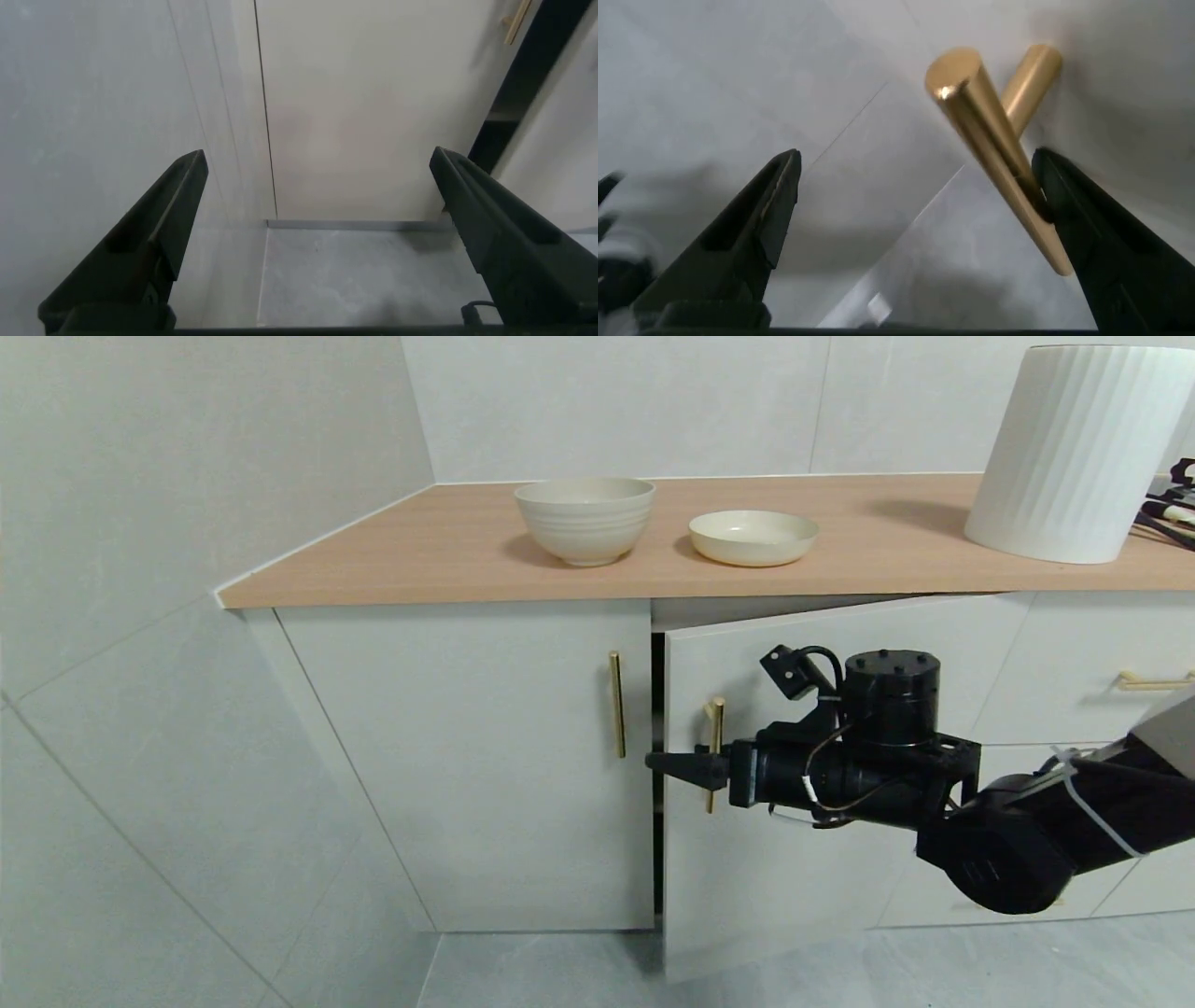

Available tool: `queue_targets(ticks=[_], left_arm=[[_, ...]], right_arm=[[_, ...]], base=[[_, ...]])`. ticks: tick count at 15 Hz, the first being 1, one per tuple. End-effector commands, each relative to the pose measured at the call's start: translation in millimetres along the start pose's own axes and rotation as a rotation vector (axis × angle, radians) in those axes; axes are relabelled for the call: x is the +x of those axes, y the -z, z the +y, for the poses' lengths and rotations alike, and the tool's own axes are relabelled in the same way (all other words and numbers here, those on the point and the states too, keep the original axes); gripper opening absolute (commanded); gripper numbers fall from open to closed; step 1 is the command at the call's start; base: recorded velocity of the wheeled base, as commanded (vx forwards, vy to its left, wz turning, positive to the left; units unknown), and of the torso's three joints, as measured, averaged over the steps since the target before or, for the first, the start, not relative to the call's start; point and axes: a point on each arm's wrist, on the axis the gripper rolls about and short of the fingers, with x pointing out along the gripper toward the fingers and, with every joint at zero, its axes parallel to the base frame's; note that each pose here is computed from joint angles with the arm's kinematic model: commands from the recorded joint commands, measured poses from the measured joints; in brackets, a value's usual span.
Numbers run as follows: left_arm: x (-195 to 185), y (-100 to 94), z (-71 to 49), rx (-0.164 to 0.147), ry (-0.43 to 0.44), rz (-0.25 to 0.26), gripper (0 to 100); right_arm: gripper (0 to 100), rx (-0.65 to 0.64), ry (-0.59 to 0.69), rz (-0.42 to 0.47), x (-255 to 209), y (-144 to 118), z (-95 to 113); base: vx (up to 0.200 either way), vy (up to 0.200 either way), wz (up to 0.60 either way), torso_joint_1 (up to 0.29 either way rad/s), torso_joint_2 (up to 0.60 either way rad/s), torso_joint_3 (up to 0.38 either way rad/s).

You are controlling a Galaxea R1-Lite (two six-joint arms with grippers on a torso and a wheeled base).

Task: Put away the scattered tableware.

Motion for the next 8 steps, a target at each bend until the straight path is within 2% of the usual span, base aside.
queue_targets(ticks=[1,8], left_arm=[[0,0.0,0.0,0.0,0.0,0.002,100],[0,0.0,0.0,0.0,0.0,0.0,100]], right_arm=[[100,-0.013,-0.025,-0.018,-18,-7,13],[100,-0.015,-0.109,0.024,-61,2,36]], base=[[0.0,0.0,0.0,0.0,0.0,0.0],[0.0,0.0,0.0,0.0,0.0,0.0]])
